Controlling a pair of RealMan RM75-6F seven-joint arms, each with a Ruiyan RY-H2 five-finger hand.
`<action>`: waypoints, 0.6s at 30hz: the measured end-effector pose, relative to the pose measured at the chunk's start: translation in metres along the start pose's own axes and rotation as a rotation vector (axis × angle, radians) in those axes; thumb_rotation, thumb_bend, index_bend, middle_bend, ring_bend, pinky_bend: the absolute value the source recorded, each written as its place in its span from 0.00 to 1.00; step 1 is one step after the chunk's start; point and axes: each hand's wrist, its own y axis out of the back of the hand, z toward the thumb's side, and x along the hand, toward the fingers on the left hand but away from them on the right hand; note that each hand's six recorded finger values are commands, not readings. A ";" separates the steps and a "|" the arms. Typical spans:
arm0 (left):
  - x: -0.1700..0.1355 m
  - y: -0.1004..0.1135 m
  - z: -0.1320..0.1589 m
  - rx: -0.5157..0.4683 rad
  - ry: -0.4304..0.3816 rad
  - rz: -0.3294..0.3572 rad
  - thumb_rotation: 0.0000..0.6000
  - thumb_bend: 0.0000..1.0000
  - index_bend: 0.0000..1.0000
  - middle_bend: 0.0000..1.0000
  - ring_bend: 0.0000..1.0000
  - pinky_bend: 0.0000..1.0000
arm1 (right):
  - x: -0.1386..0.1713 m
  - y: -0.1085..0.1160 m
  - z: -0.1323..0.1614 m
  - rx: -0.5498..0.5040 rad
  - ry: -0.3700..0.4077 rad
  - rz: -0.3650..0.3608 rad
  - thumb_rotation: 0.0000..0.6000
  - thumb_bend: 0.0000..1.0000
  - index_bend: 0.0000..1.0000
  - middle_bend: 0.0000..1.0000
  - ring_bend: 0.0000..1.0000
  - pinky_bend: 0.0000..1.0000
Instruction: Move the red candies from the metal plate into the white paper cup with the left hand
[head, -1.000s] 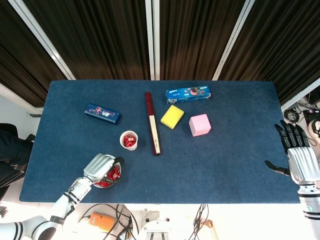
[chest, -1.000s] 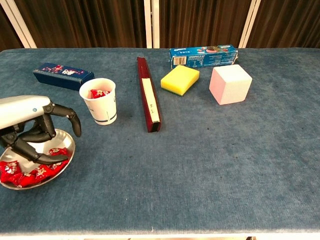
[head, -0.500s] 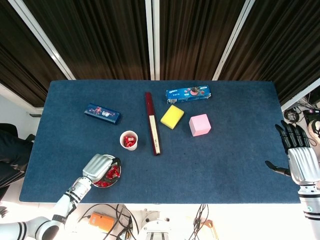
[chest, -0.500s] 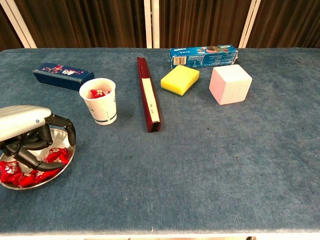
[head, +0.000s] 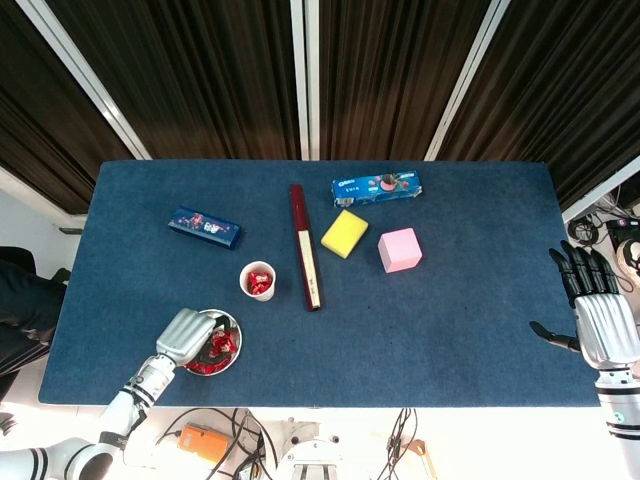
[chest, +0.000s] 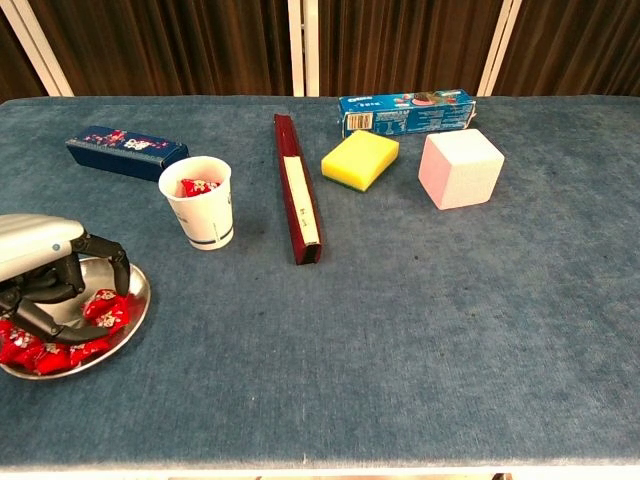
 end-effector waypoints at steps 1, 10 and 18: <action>0.000 0.000 -0.001 0.002 0.003 0.000 0.87 0.18 0.44 0.97 0.86 0.74 | 0.000 0.000 0.000 0.000 0.000 0.000 1.00 0.16 0.00 0.06 0.00 0.02; -0.002 -0.002 -0.008 0.019 0.025 -0.007 0.87 0.19 0.45 0.97 0.86 0.74 | -0.001 -0.001 0.002 0.004 0.001 0.004 1.00 0.16 0.00 0.06 0.00 0.02; 0.000 -0.006 -0.008 0.002 0.020 -0.022 0.86 0.24 0.52 0.97 0.86 0.74 | -0.002 0.000 0.003 0.007 0.000 0.004 1.00 0.16 0.00 0.06 0.00 0.02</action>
